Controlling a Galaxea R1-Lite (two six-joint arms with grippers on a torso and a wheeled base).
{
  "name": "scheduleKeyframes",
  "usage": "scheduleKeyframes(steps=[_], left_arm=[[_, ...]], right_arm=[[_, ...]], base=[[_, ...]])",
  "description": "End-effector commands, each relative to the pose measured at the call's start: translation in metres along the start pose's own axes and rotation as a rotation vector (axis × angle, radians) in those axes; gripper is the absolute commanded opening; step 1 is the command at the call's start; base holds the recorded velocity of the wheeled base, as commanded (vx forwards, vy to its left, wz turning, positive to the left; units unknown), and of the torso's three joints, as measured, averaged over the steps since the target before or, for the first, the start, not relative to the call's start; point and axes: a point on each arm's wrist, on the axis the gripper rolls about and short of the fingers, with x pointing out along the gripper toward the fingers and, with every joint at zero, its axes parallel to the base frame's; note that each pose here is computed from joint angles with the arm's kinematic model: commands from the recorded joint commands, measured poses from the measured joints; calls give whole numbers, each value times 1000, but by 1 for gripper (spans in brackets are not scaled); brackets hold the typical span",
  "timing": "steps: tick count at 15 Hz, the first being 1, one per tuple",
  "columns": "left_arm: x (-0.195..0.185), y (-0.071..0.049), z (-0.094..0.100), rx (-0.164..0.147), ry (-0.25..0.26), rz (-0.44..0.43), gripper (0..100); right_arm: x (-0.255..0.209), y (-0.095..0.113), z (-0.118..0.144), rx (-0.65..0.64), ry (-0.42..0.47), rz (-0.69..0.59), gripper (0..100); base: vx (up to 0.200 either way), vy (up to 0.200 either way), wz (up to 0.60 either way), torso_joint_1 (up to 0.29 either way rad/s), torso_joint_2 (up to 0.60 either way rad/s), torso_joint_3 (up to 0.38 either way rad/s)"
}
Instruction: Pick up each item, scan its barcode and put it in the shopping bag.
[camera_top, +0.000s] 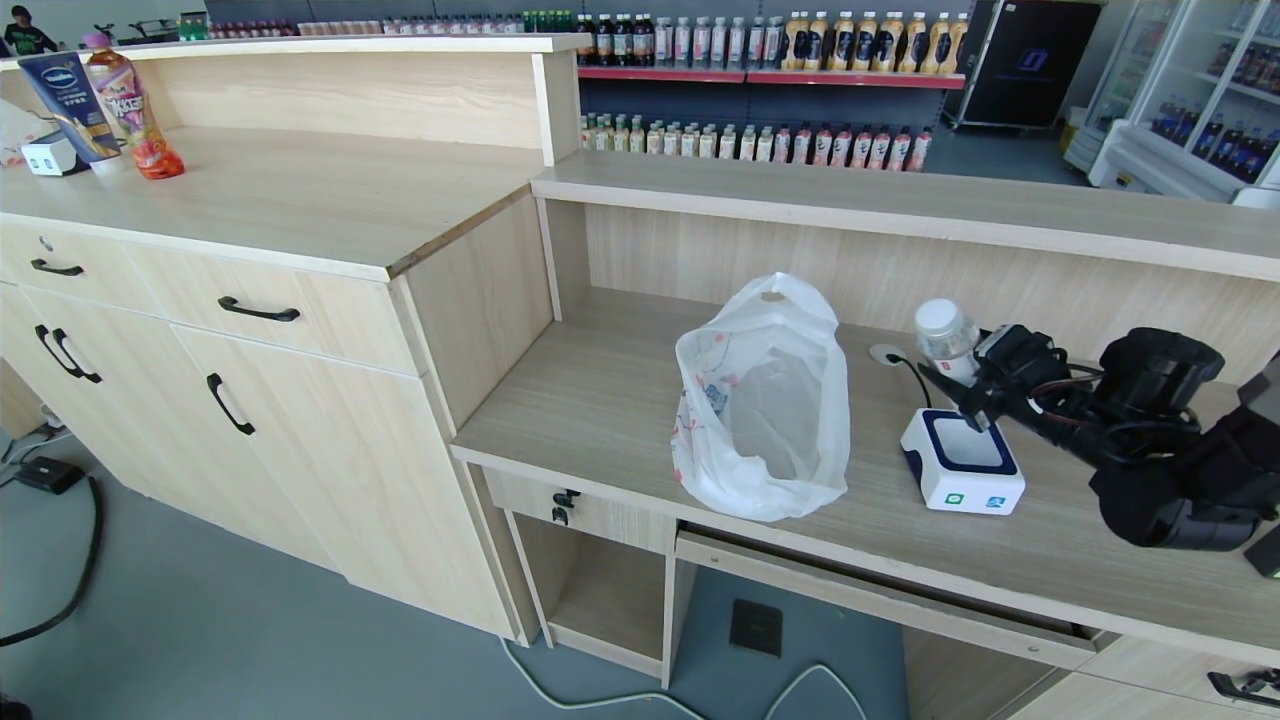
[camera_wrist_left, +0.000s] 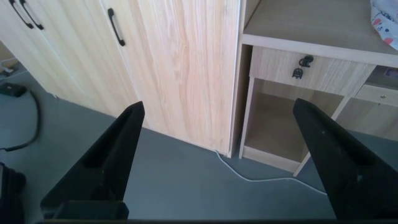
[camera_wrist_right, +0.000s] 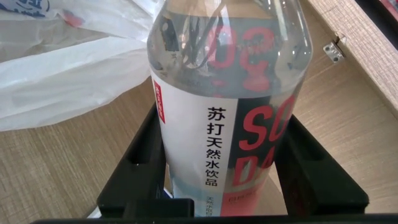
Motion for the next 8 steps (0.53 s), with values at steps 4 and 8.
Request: scheduleKeyframes(steps=[4, 8], left_arm=[[0, 0, 0, 0, 0, 1, 100], [0, 0, 0, 0, 0, 1, 100]], right_arm=[[-1, 3, -1, 6, 6, 10, 0], [-22, -36, 52, -5, -75, -74, 0]], base=[[0, 0, 0, 0, 0, 0], [0, 0, 0, 0, 0, 0]])
